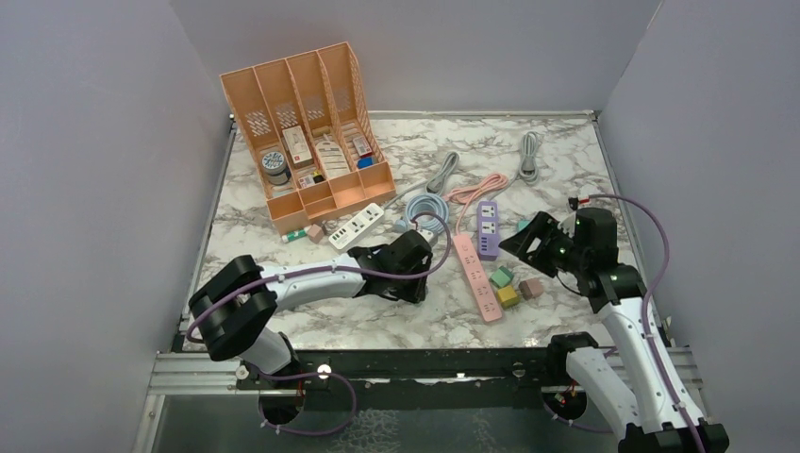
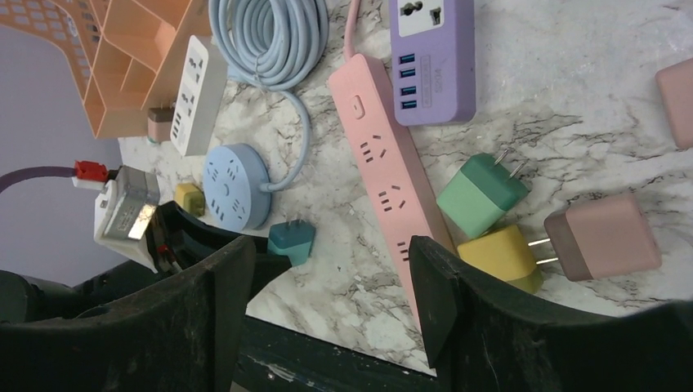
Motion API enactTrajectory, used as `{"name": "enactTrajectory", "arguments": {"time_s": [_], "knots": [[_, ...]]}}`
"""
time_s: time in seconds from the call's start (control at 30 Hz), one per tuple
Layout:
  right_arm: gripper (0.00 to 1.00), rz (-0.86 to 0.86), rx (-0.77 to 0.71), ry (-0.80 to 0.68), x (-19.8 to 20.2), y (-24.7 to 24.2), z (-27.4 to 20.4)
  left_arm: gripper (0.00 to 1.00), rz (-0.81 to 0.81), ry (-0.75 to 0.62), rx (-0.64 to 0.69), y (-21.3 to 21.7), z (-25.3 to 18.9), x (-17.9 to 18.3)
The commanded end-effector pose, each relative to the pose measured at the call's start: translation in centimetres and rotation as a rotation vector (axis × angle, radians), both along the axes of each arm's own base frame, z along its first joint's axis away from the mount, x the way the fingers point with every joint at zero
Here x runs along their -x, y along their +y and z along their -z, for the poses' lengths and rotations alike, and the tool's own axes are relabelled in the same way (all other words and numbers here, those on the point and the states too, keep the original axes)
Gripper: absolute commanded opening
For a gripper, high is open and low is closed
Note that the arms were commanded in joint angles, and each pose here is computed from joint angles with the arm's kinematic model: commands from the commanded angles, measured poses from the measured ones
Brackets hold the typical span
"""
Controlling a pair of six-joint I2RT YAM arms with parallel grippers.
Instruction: Insert the plug
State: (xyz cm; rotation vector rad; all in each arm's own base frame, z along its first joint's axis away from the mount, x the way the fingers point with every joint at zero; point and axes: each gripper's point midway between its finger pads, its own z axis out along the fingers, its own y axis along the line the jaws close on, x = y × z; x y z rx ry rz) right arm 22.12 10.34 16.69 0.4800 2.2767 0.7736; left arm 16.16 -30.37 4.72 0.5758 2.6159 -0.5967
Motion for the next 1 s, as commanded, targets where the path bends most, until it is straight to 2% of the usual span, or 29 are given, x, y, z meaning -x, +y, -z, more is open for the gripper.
{"name": "enactTrajectory", "arguments": {"time_s": [0.0, 0.1, 0.2, 0.37, 0.5, 0.7, 0.97], "knots": [[0.69, -0.062, -0.052, -0.037, 0.5, 1.1, -0.5, 0.06, -0.021, -0.109, 0.071, -0.7, -3.5, -1.5], [0.69, -0.175, -0.134, -0.131, 0.6, 3.0, -2.4, 0.05, -0.039, -0.190, 0.168, -1.3, -7.6, -2.4], [0.72, -0.297, -0.262, -0.247, 1.2, 5.2, -5.5, 0.05, -0.095, -0.274, 0.319, -2.2, -13.5, -3.5], [0.79, -0.402, -0.463, -0.440, 2.1, 7.1, -12.0, 0.05, -0.211, -0.372, 0.651, -3.3, -24.1, -4.6], [0.86, -0.435, -0.549, -0.542, 2.7, 7.4, -16.0, 0.05, -0.306, -0.395, 0.917, -2.9, -30.7, -4.7], [0.86, -0.424, -0.635, -0.566, 2.5, 7.5, -19.2, 0.04, -0.303, -0.298, 1.177, -4.1, -36.2, -3.6], [0.79, -0.392, -0.708, -0.554, 1.8, 7.4, -22.2, 0.03, -0.283, -0.218, 1.264, -5.4, -38.6, -3.2]]}}
